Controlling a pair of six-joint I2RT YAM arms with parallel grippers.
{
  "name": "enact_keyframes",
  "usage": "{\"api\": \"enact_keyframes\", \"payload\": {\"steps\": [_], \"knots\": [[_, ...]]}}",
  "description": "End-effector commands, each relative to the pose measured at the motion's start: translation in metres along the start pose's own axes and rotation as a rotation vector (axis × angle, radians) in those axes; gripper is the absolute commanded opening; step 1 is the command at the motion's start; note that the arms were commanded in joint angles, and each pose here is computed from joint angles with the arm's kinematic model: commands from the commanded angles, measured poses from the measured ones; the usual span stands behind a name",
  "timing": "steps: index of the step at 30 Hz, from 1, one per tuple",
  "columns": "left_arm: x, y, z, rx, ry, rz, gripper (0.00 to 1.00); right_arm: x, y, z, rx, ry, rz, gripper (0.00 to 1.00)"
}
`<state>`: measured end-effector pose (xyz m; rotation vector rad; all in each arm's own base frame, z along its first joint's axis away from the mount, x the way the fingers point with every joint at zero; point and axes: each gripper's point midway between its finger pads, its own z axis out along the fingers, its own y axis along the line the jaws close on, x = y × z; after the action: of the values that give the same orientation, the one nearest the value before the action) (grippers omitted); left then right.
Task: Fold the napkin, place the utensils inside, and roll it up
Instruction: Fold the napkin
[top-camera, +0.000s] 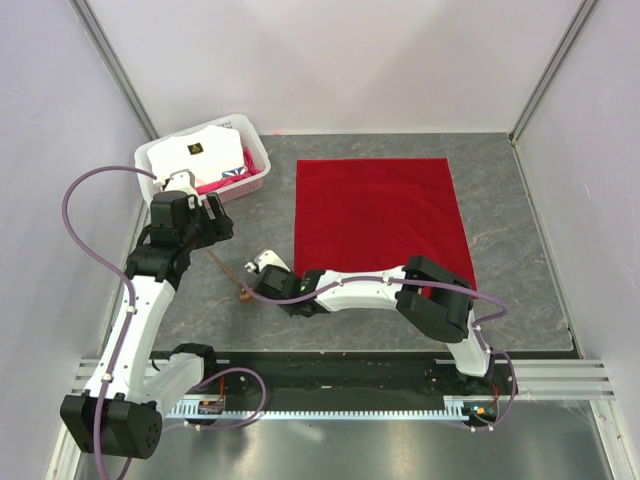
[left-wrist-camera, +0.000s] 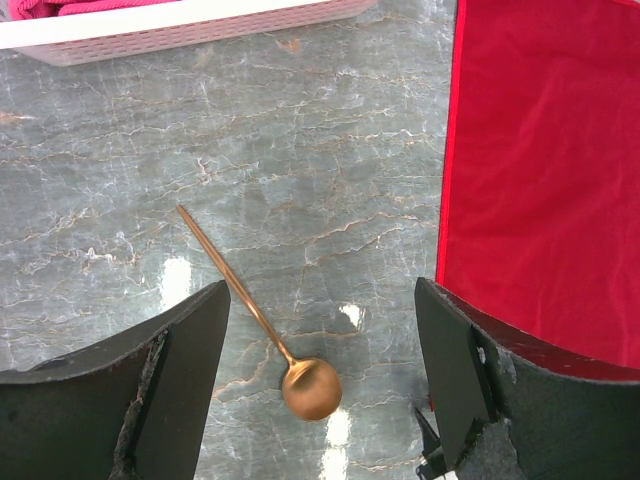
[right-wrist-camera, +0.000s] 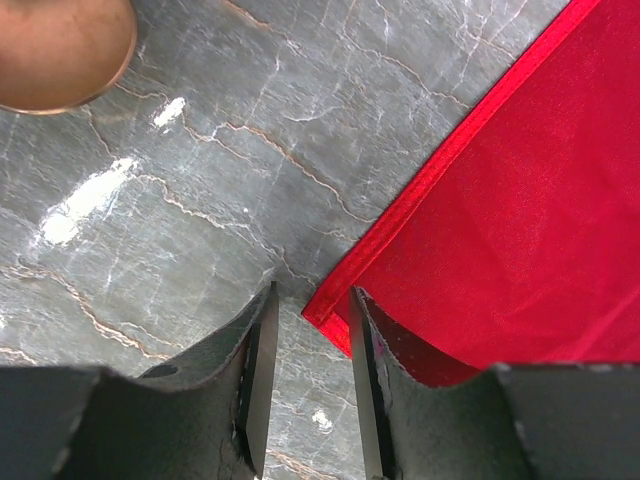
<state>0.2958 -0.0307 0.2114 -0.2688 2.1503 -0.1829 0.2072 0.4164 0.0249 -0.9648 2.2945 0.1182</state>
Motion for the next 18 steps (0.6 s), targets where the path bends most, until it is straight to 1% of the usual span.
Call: {"api": "enact_keyframes", "payload": {"steps": [1,8,18], "knots": [[-0.009,-0.003,0.000,0.024,-0.030,0.034,0.81,0.001,-0.002,0.000,-0.009,0.021,0.028,0.41],[-0.009,-0.003,0.000,0.026,-0.031,0.034,0.81,0.017,-0.004,0.009,-0.028,0.073,0.085,0.40],[-0.008,-0.005,0.000,0.035,-0.028,0.034,0.81,0.029,-0.006,0.009,-0.027,0.100,0.125,0.40]]}}
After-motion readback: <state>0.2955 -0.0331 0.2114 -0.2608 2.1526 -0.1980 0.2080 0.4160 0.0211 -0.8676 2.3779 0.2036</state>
